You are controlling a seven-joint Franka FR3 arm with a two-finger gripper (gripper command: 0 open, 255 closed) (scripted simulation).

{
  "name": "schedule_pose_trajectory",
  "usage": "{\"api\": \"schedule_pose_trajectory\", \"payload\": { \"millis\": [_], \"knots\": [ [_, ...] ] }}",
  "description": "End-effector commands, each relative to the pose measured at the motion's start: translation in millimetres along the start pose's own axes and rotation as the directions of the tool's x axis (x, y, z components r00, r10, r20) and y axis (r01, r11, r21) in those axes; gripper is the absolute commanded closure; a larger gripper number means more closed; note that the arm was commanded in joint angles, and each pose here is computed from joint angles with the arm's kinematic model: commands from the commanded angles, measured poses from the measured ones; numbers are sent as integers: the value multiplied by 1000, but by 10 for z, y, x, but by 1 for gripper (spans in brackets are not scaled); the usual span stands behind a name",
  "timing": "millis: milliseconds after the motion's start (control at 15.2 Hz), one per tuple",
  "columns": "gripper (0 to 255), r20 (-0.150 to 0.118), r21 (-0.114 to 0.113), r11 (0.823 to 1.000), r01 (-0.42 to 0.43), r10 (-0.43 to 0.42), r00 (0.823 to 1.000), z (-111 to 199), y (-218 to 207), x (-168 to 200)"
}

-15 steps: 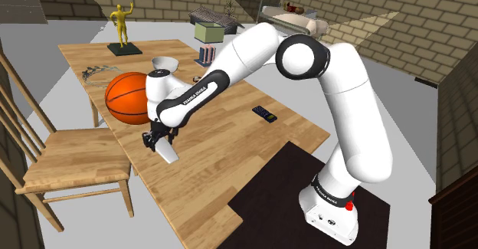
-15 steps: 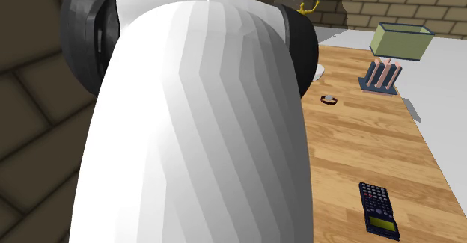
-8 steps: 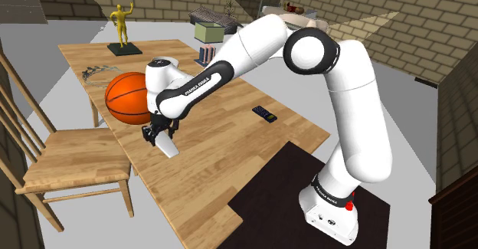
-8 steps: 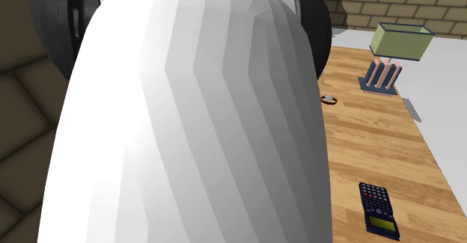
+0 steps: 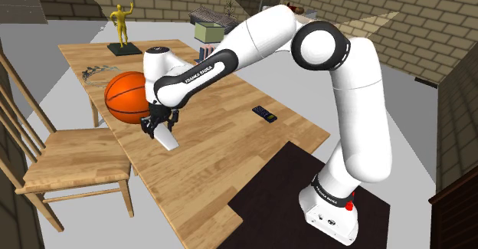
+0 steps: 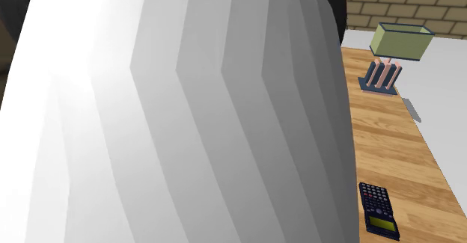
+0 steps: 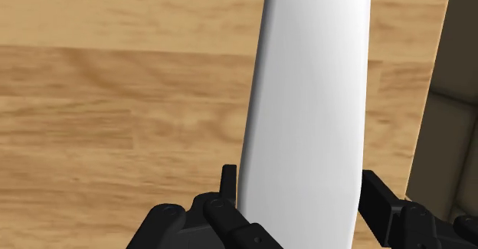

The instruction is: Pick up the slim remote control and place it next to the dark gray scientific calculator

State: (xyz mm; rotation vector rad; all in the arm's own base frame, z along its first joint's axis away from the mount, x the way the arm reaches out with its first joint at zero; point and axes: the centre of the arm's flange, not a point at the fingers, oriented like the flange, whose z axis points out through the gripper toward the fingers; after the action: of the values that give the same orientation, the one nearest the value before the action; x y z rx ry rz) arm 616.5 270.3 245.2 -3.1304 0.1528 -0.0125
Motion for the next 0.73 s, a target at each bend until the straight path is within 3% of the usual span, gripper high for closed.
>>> {"api": "schedule_pose_trajectory", "payload": {
  "millis": [0, 660],
  "knots": [
    [255, 0, 0, 1000, 0, 0, 1000, -91, 10, -4],
    [255, 0, 0, 1000, 0, 0, 1000, -104, 1303, 261]
  ]
}}
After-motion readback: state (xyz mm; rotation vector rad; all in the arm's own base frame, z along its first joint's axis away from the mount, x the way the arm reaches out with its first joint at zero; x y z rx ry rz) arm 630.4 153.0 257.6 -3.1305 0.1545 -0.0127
